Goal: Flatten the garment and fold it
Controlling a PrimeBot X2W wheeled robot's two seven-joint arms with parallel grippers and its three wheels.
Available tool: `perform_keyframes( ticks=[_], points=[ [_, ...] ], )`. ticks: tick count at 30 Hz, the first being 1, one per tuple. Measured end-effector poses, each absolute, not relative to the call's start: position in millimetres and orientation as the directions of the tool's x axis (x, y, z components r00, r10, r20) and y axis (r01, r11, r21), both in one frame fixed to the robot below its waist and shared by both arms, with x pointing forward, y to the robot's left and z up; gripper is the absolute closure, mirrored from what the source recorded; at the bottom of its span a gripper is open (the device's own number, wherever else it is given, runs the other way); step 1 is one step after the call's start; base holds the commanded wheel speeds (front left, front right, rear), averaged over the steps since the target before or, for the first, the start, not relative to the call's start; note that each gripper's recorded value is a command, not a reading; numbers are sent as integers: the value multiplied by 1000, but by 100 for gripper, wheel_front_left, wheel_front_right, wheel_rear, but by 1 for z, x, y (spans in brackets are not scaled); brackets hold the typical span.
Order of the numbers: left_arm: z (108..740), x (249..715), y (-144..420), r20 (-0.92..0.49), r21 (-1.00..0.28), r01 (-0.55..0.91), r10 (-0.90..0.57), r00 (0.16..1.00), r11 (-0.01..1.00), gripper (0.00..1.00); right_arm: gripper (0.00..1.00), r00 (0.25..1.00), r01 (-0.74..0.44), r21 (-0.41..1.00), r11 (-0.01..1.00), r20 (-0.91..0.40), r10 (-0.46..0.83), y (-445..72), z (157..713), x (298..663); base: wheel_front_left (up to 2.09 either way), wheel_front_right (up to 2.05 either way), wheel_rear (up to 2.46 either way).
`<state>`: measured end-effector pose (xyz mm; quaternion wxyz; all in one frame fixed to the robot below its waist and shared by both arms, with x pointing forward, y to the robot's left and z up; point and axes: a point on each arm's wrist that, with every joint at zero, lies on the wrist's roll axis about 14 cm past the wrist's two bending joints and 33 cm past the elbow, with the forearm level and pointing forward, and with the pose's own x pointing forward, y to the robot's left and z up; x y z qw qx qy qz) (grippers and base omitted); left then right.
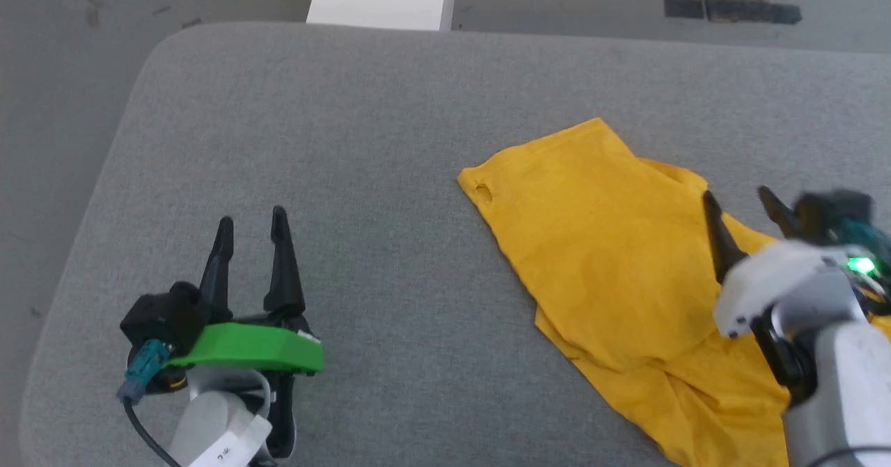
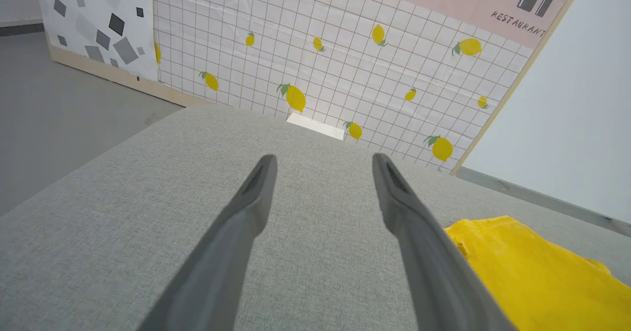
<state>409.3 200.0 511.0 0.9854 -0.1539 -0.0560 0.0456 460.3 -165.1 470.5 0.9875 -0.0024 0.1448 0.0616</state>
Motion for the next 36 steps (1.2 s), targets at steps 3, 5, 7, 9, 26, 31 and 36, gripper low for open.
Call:
perform_keyframes(
  ticks=[3, 5, 7, 9, 26, 31, 36],
  points=[
    [511, 415, 198, 98, -307, -67, 102, 990, 949, 0, 0, 897, -155, -15, 988, -422, 135, -157, 442, 478, 0, 0, 0],
    [510, 417, 200, 97, -308, -70, 105, 990, 949, 0, 0, 853, -180, -46, 983, -505, 133, -155, 426, 486, 0, 0, 0],
    [508, 419, 202, 93, -306, -79, 113, 989, 949, 0, 0, 797, -208, -62, 976, -589, 132, -150, 409, 492, 0, 0, 0],
    [506, 419, 206, 85, -306, -95, 127, 988, 947, 0, 0, 721, -230, -63, 971, -681, 127, -146, 389, 492, 0, 0, 0],
    [498, 417, 212, 60, -303, -123, 148, 987, 945, 0, 100, 843, 207, -47, 977, -499, -202, -275, 444, 529, 0, 0, 0],
    [499, 420, 197, 65, -308, -77, 101, 993, 948, 0, 100, 753, 375, -94, 922, -549, -362, -330, 427, 481, 0, 0, 0],
    [497, 422, 175, 59, -318, -12, 33, 998, 948, 0, 0, 769, 410, -48, 911, -518, -374, -327, 426, 459, 0, 0, 0]
  ],
)
